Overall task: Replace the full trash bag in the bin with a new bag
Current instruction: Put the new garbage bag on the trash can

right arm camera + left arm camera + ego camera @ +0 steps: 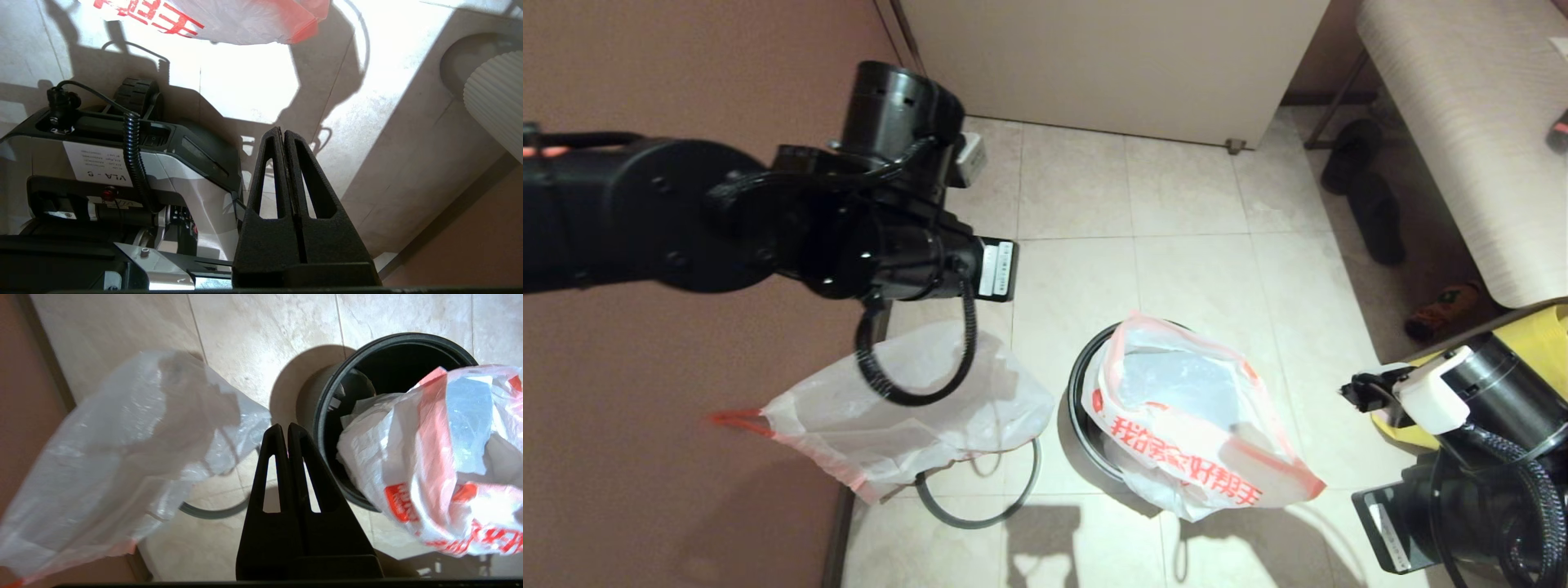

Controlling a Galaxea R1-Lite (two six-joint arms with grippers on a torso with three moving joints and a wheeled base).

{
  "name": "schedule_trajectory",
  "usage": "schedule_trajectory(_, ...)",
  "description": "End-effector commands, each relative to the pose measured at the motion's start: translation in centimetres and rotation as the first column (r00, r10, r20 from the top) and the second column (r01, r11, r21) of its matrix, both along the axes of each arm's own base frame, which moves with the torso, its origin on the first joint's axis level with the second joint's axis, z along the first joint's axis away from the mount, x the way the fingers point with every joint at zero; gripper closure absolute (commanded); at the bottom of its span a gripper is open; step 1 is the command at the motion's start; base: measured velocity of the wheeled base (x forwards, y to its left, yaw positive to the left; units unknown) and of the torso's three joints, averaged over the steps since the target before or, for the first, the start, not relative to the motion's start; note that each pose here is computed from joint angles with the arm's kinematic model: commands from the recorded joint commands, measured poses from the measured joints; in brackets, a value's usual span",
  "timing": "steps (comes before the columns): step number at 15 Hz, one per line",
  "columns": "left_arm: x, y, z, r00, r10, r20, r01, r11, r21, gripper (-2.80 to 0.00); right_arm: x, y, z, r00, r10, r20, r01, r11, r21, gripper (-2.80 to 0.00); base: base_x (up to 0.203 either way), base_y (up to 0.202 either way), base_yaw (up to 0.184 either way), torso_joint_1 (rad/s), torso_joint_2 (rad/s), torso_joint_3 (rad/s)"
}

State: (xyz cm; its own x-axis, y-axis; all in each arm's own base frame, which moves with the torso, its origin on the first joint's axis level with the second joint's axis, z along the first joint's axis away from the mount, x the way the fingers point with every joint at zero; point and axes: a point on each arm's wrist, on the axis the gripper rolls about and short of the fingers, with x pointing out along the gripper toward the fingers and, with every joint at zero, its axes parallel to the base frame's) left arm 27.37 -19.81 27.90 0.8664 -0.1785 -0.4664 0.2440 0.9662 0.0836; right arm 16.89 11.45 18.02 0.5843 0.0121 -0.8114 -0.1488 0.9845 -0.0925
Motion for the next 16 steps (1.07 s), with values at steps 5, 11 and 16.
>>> schedule_trajectory(5, 5.2, -9.1, -8.3, 0.97, -0.005, -0.241, 0.022, 0.998, 0.067, -2.8, 0.8, -0.9, -0.5, 0.998, -0.06, -0.019, 0.059, 0.998, -0.012, 0.0, 0.0, 0.0, 0.0, 0.0, 0.0, 0.0)
schedule_trajectory(11, 3.4, -10.9, -6.4, 0.982, -0.083, -0.169, 0.081, 0.997, -0.018, -2.8, 1.5, -2.5, -1.0, 0.995, -0.095, 0.002, 0.095, 0.995, -0.018, 0.0, 0.0, 0.0, 0.0, 0.0, 0.0, 0.0)
schedule_trajectory(16, -0.3, -10.7, -3.4, 0.981, -0.121, -0.15, 0.113, 0.992, -0.061, -2.8, 1.4, -3.0, -1.8, 0.993, -0.117, -0.017, 0.117, 0.993, -0.032, 0.0, 0.0, 0.0, 0.0, 0.0, 0.0, 0.0)
